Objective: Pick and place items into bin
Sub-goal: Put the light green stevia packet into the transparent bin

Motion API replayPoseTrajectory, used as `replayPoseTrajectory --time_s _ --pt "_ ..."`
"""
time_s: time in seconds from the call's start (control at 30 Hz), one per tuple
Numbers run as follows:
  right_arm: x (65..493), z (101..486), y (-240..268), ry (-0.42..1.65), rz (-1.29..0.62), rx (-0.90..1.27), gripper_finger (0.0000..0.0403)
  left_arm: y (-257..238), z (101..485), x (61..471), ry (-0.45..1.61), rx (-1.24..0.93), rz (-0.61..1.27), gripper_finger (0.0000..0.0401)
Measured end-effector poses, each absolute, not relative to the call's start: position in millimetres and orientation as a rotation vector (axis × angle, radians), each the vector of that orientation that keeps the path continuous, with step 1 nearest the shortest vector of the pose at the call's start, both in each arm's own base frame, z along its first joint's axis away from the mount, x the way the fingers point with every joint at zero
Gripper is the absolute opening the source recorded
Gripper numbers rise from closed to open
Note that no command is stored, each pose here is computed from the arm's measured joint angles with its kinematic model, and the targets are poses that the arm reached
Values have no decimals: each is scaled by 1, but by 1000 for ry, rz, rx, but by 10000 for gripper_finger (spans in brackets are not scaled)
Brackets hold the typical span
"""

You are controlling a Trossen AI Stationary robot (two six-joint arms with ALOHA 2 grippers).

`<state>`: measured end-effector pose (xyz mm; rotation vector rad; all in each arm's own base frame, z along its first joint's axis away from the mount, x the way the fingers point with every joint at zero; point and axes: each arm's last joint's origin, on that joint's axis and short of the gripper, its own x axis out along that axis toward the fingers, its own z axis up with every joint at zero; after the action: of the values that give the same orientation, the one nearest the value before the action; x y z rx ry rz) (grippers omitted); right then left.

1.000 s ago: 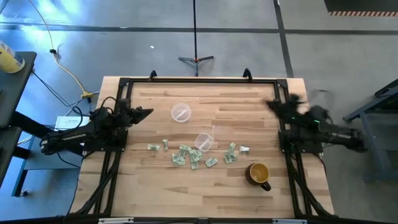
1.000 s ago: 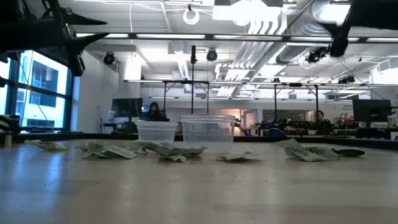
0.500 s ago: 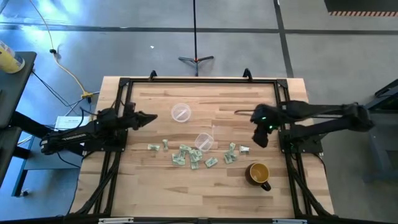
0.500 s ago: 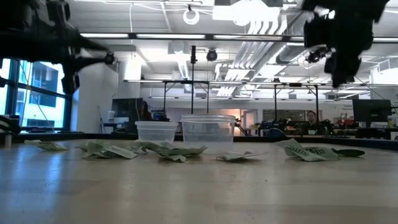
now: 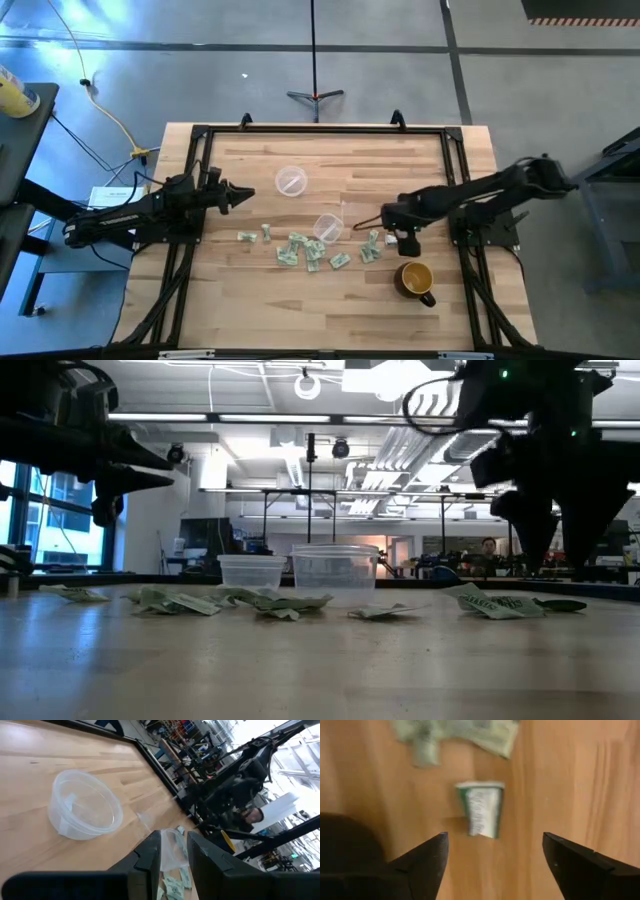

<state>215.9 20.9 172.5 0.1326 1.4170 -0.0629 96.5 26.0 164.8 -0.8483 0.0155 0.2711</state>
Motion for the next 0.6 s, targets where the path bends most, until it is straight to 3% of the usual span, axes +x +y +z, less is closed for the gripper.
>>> replayPoseTrajectory --time_s 0.17,0.6 --pt "226 152 23 1457 -194 135 318 26 165 96 21 -807 270 129" --pt "233 147 39 1413 -172 137 319 26 165 97 24 -808 262 129"
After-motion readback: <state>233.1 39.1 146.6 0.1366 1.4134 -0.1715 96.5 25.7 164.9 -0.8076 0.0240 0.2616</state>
